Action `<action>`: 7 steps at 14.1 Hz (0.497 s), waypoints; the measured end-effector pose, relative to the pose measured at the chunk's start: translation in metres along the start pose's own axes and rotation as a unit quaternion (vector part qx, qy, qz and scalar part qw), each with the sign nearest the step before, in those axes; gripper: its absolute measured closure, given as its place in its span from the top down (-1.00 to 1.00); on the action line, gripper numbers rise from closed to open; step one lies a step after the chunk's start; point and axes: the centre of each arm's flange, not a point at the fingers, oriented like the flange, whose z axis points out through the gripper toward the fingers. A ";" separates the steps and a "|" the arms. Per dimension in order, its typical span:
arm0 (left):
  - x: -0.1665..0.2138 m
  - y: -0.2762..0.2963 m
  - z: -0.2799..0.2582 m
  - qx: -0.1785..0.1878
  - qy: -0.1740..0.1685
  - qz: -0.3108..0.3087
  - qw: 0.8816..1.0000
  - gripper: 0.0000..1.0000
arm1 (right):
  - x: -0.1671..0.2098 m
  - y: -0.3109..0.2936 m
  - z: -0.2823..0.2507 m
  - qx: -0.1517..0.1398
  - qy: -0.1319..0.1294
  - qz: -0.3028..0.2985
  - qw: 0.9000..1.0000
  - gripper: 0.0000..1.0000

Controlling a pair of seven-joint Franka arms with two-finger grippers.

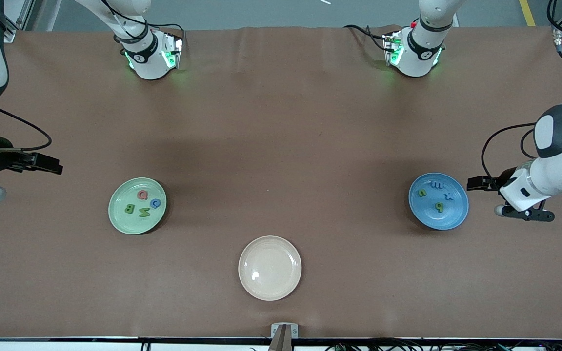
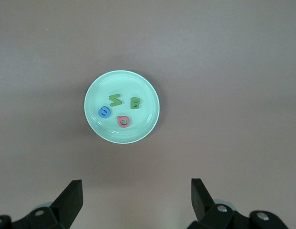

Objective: Sort upper and lower case letters into plates

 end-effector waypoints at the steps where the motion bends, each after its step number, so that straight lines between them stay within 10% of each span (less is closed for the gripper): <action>1: -0.002 0.005 -0.014 0.004 0.008 -0.001 1.000 0.99 | 0.000 0.000 0.001 0.000 -0.001 0.000 1.000 1.00; 7: -0.019 0.019 -0.080 0.020 0.056 -0.029 0.998 0.99 | -0.008 -0.018 -0.006 -0.005 0.003 -0.014 1.000 1.00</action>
